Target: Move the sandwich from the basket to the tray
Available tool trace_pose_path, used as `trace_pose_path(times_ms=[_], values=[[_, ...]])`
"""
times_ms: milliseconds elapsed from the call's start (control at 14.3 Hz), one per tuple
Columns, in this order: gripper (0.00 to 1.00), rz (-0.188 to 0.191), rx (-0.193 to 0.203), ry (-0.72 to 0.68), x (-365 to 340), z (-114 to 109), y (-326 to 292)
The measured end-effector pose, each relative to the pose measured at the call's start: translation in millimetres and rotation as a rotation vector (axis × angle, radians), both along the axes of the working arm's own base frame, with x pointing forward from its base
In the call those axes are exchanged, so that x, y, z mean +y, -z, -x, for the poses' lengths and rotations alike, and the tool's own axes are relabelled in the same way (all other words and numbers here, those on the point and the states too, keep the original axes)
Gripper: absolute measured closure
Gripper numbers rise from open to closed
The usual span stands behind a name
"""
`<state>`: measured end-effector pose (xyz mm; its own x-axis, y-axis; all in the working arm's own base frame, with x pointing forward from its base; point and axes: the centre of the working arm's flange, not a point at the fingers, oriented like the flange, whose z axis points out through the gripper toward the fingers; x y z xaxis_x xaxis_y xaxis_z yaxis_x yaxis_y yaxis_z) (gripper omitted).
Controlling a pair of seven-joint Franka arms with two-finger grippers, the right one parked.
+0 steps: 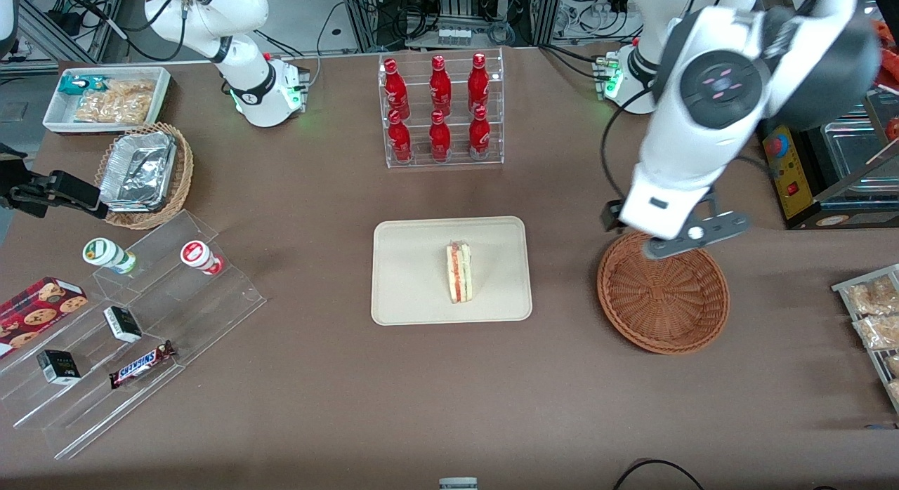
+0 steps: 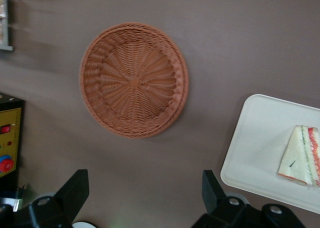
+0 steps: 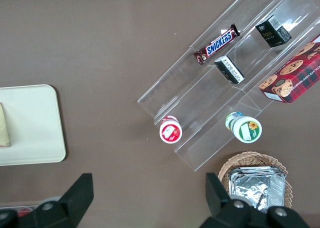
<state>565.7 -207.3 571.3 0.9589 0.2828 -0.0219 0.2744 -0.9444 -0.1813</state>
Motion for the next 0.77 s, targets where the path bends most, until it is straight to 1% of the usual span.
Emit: trace_pose_path(times_ms=[70, 210, 420, 560, 630, 770], values=[[0.00, 0.006, 0.004, 0.003, 19.0, 2.1, -5.5], [0.00, 0.023, 0.026, 0.050, 60.4, 4.0, -11.8], [0.00, 0.046, 0.095, 0.082, 125.0, 13.7, -27.2], [0.00, 0.061, 0.123, 0.114, 158.2, 27.2, -45.0], [0.00, 0.069, 0.126, 0.130, 169.5, 33.4, -53.3], [0.00, 0.086, 0.120, 0.139, 175.0, 38.5, -61.0]])
